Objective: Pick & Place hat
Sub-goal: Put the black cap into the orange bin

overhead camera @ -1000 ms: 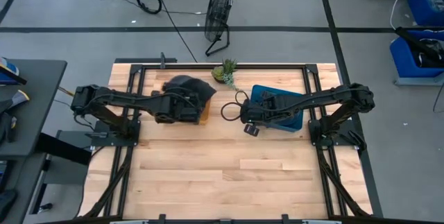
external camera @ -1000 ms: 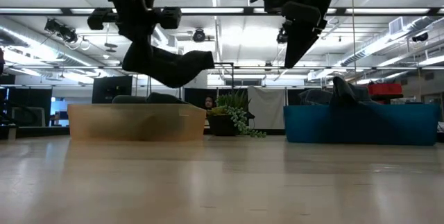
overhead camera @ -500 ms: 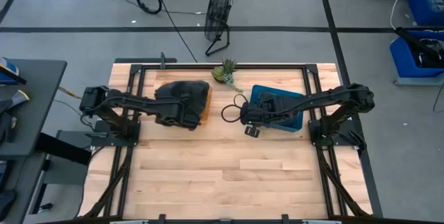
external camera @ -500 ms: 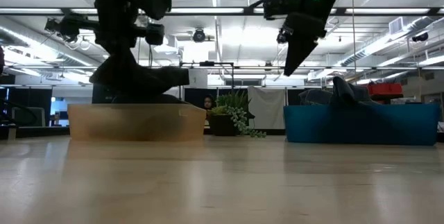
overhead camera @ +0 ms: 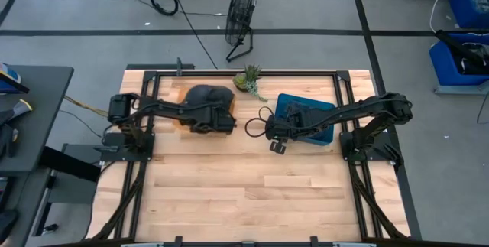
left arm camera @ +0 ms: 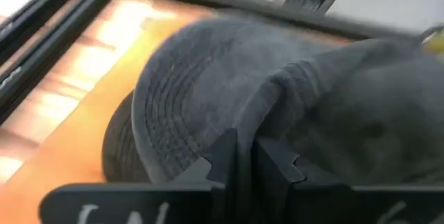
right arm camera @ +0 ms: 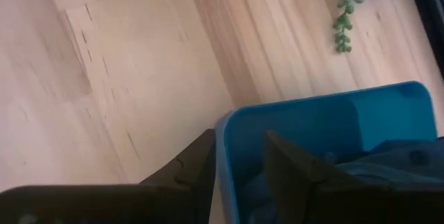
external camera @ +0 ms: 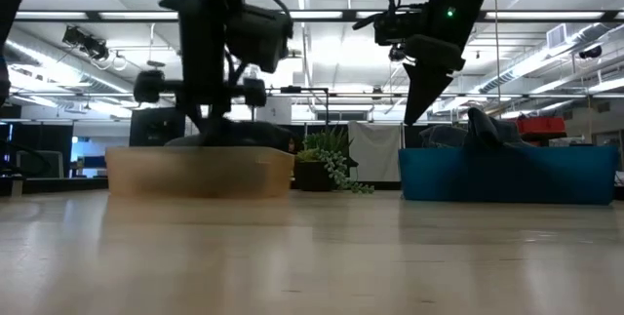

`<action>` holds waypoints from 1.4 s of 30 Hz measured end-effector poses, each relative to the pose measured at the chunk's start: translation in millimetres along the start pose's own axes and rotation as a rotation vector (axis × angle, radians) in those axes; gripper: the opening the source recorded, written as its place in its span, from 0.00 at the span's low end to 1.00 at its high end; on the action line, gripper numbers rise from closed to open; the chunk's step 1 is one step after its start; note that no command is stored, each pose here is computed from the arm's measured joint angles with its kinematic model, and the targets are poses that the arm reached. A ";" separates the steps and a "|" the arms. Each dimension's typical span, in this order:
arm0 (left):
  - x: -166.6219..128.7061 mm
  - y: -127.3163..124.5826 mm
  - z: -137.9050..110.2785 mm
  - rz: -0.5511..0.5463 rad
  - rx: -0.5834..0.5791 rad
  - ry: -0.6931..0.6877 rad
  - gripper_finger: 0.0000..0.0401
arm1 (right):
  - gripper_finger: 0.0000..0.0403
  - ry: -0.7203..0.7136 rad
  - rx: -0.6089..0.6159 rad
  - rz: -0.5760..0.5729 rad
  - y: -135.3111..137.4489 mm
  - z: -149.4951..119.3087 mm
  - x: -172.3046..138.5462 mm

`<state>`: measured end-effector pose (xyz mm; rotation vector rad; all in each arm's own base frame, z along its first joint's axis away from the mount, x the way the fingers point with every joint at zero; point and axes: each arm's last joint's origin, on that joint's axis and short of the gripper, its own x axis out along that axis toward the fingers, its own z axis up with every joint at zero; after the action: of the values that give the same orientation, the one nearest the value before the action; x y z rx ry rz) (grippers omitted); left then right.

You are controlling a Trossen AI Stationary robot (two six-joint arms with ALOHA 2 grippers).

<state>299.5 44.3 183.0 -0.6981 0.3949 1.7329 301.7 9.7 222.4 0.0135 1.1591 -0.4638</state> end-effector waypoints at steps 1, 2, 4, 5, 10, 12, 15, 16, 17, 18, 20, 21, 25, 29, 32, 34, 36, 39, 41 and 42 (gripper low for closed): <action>4.1 -1.4 -1.0 0.016 0.018 0.024 0.14 | 0.30 0.001 0.003 0.002 0.1 -0.1 0.0; 7.8 -2.3 -1.5 0.031 0.037 0.039 0.16 | 0.30 0.001 0.006 0.002 0.0 -0.1 0.0; 12.6 -3.3 -1.9 0.051 0.063 0.053 0.20 | 0.30 0.002 0.006 0.002 0.0 -0.1 0.0; 13.6 -3.5 -2.1 0.055 0.076 0.059 0.23 | 0.30 0.002 0.006 0.001 0.0 -0.2 0.0; -0.6 -2.2 -1.3 0.027 0.192 0.094 0.32 | 0.30 0.004 0.005 0.001 0.0 -0.4 0.1; -15.8 -1.5 3.5 -0.002 0.214 0.102 0.33 | 0.30 0.004 0.000 0.001 0.0 -0.4 0.1; -38.7 1.7 15.6 -0.029 0.251 0.061 0.33 | 0.30 0.003 0.001 0.001 -0.1 -0.4 0.0; -45.1 2.0 19.7 -0.043 0.254 0.045 0.33 | 0.30 0.003 0.005 0.001 -0.1 -0.4 0.0; -50.9 1.9 25.0 -0.058 0.252 0.020 0.32 | 0.30 0.003 0.007 0.001 -0.1 -0.4 0.0; -55.0 1.5 30.9 -0.075 0.248 -0.009 0.31 | 0.30 0.003 0.010 0.001 -0.1 -0.4 0.0; -59.2 -0.7 40.9 -0.099 0.273 -0.061 0.30 | 0.30 0.003 0.015 0.001 -0.1 -0.4 0.0; -58.6 -1.9 45.6 -0.100 0.294 -0.070 0.29 | 0.30 0.003 0.015 0.001 -0.1 -0.3 0.0; -40.9 -9.4 66.7 -0.039 0.400 -0.025 0.24 | 0.30 0.000 0.018 0.002 0.0 -0.1 0.0; -10.6 -20.6 83.1 -0.032 0.382 0.016 0.13 | 0.30 -0.010 0.025 0.005 0.4 0.9 0.0; 9.7 -29.3 90.4 -0.076 0.364 0.052 0.03 | 0.30 -0.014 0.028 0.006 0.5 1.3 0.0; 19.6 -33.0 89.9 -0.118 0.378 0.118 0.02 | 0.30 -0.013 0.028 0.006 0.5 1.3 0.0; 27.2 -34.5 84.0 -0.144 0.403 0.186 0.01 | 0.30 -0.014 0.028 0.007 0.5 1.3 -0.1; 36.7 -26.9 69.7 -0.096 0.462 0.233 0.01 | 0.30 -0.013 0.028 0.006 0.3 1.3 0.0; 42.8 -18.8 60.9 -0.055 0.462 0.249 0.01 | 0.30 -0.016 0.028 0.007 0.5 1.5 -0.2; 45.5 -14.2 55.5 -0.034 0.454 0.256 0.01 | 0.30 -0.018 0.029 0.007 0.4 1.7 -0.2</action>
<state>292.4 115.6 197.8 -0.5875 0.9155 1.4514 303.2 9.8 223.1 0.0386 1.1345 -0.4737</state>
